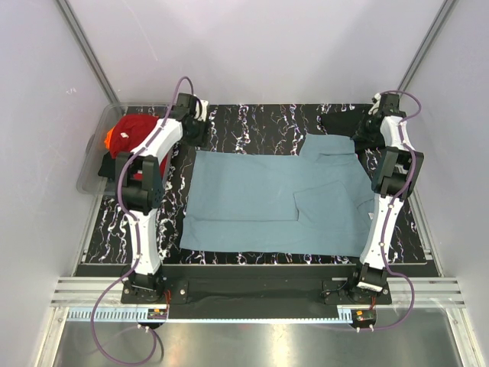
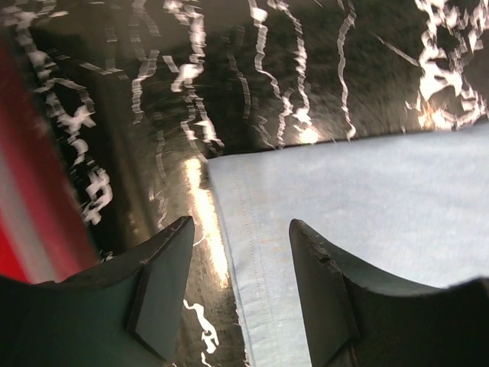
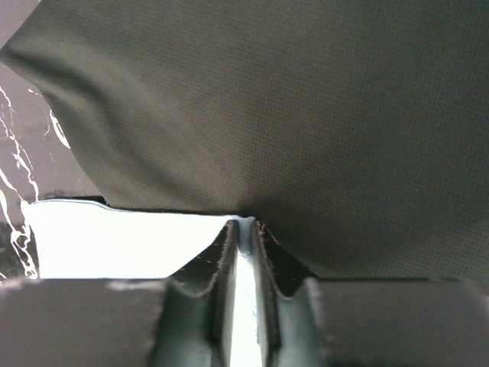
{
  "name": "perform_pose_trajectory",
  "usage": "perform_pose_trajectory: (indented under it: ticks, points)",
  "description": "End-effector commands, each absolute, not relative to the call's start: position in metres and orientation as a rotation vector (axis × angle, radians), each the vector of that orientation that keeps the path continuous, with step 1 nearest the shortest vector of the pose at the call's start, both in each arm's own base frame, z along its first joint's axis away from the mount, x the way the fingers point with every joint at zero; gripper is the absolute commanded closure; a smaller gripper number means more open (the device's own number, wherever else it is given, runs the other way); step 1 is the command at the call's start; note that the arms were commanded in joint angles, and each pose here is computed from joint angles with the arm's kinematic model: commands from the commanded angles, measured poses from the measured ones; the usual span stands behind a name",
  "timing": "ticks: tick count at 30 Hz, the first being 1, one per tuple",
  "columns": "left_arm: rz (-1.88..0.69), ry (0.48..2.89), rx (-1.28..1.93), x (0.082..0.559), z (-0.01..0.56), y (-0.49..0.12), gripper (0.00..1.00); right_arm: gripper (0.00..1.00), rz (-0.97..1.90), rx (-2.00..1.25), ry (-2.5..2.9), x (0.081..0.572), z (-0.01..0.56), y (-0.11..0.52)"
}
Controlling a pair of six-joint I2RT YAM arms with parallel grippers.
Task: Fold and stack the t-shirts
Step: Fold the tshirt
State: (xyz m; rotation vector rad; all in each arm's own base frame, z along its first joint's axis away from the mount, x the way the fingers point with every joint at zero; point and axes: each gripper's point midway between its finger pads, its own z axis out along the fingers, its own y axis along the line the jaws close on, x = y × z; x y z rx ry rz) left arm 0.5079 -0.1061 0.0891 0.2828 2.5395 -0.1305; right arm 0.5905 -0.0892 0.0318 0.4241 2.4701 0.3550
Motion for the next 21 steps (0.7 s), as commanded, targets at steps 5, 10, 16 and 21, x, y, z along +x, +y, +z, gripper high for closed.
perform_pose_trajectory:
  ticks: [5,10,16,21]
  points:
    - [-0.25,2.484,0.521,0.516,0.086,-0.119,0.45,1.0,0.393,0.353,2.396,0.604,0.065,-0.087]
    - [-0.224,2.459,0.663,0.518,0.077,-0.116,0.45,1.0,0.401,0.317,2.356,0.601,0.094,-0.084]
    - [-0.18,2.431,0.754,0.526,0.072,-0.104,0.42,1.0,0.428,0.212,2.279,0.605,0.125,-0.077]
    - [-0.191,2.463,0.822,0.525,0.048,-0.099,0.42,1.0,0.476,0.193,2.25,0.6,0.134,-0.068]
